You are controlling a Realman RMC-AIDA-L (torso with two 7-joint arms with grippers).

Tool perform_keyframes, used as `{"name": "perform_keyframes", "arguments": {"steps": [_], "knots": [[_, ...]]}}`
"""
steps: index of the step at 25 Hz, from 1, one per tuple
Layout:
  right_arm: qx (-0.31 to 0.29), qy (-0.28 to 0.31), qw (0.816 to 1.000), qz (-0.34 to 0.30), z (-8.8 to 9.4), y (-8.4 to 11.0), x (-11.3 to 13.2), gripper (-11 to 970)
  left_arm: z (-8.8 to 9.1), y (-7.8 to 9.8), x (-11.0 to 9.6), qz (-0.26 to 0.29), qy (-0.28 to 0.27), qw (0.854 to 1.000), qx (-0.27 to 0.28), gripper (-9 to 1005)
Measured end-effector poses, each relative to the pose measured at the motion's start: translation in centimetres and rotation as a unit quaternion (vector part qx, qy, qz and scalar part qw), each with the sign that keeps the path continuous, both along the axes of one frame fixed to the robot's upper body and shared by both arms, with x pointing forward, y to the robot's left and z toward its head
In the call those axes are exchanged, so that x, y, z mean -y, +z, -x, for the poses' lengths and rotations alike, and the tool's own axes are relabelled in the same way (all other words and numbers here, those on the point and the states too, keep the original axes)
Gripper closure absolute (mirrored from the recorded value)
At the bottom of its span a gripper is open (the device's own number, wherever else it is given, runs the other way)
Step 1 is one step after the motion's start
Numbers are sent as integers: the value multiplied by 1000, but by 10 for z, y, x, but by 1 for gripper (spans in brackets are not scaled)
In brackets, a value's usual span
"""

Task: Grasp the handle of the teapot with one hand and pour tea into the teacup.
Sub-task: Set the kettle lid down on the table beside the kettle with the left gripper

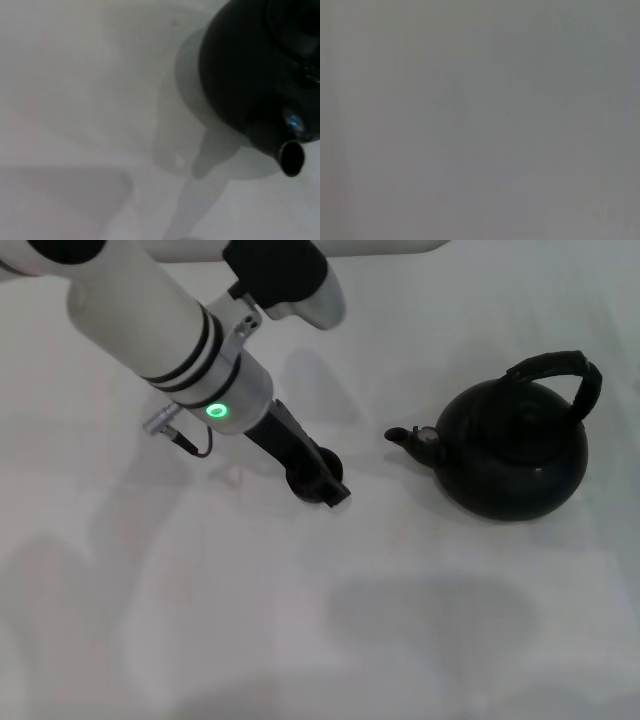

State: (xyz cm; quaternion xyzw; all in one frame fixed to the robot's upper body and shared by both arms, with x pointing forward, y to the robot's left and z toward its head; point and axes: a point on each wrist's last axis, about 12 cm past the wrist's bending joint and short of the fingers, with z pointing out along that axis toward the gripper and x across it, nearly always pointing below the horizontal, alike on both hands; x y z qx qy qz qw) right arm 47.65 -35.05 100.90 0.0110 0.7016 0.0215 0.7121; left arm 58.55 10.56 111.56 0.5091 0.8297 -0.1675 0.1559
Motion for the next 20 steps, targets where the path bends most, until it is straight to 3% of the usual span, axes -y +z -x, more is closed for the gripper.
{"name": "perform_keyframes", "arguments": {"steps": [5, 20], "knots": [[0, 0, 1000, -3, 0, 0, 0, 91, 5, -2, 9, -8, -18, 1000, -4, 271], [-2, 0, 1000, -3, 0, 0, 0, 90, 4, -6, 2, -33, -2, 999, -13, 257]]}}
